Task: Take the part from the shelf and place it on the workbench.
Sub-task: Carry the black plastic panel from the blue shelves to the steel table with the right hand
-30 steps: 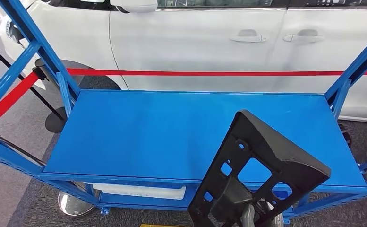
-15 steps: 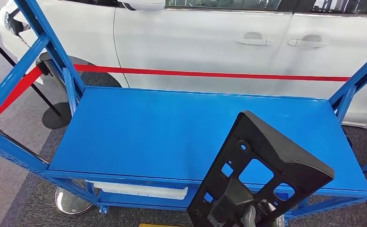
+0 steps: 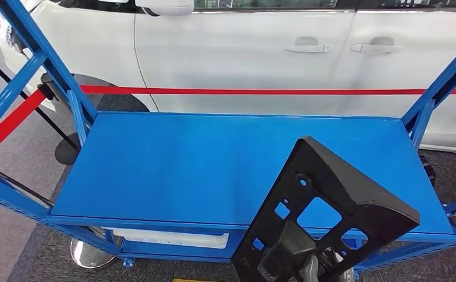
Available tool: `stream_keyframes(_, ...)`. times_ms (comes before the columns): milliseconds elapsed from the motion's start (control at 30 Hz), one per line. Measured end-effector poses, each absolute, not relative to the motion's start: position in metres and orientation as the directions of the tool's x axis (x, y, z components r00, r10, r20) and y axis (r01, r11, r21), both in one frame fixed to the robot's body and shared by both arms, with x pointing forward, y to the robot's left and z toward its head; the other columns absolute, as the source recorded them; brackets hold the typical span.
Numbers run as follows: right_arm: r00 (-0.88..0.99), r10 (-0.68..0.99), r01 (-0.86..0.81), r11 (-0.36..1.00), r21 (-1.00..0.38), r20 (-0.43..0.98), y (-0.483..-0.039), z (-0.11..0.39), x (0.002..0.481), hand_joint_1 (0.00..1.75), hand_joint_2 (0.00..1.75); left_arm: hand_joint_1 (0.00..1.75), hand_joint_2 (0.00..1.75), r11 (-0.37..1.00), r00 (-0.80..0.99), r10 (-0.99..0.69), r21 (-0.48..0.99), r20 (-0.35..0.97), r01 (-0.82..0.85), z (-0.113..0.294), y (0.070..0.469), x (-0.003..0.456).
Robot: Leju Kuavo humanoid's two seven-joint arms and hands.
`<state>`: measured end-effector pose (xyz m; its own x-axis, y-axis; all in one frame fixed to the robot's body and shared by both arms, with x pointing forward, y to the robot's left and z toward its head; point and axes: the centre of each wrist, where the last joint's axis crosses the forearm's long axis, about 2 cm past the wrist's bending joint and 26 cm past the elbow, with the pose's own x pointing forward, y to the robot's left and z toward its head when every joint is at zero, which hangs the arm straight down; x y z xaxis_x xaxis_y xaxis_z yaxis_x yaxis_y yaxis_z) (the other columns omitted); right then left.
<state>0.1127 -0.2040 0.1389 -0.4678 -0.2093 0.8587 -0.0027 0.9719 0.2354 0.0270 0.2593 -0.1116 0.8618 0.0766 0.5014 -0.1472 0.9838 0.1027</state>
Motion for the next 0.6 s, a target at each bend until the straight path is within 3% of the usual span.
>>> stream_keyframes(600,-0.479,-0.205,-0.029,0.975,0.218,0.854,-0.2029,0.1399,0.1134,1.75,1.75,0.00,0.00,0.984,0.874,0.066,0.116,0.482,-0.138,-0.1114,0.2595,0.0286)
